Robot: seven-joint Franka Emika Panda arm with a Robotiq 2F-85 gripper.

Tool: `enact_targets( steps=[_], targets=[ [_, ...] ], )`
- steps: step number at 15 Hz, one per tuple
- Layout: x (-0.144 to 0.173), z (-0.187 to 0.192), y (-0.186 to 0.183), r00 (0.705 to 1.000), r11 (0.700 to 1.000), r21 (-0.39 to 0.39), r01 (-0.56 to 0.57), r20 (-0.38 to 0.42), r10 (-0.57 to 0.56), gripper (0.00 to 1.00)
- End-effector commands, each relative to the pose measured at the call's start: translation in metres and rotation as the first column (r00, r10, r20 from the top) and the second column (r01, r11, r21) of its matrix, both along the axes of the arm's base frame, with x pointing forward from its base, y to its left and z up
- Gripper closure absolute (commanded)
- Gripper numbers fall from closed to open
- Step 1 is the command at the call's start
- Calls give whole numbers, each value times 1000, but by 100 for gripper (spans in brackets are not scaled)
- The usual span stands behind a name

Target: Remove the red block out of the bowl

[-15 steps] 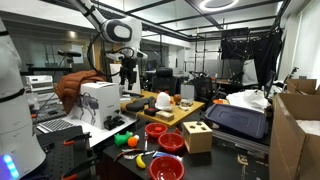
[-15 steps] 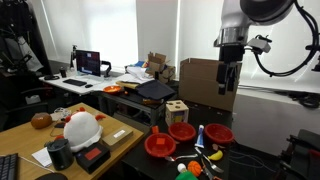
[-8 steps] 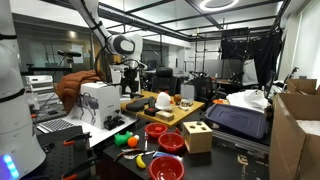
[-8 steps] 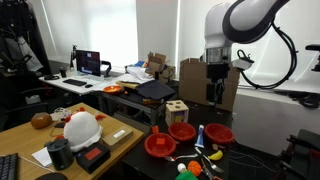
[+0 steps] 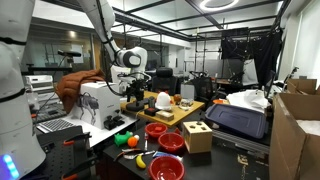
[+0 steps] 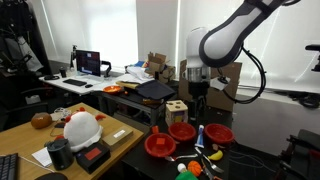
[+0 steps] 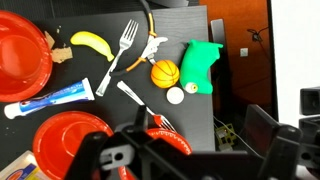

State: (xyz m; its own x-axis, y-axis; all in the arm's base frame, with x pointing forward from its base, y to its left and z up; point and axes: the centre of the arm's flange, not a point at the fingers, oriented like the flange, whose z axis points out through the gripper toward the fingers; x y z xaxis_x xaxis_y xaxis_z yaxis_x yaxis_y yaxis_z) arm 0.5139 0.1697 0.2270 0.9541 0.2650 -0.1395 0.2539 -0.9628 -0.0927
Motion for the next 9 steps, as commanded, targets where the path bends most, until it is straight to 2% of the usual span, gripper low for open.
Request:
enact_targets(
  steps=[1,5,9],
  targets=[
    [29,-25,28,999,1000,-8,-25,23,26,0],
    [67,-53,25,996,996,-70,-63,66,67,0],
    [128,-69,-10,994,994,-109,-31,105,43,0]
  ],
)
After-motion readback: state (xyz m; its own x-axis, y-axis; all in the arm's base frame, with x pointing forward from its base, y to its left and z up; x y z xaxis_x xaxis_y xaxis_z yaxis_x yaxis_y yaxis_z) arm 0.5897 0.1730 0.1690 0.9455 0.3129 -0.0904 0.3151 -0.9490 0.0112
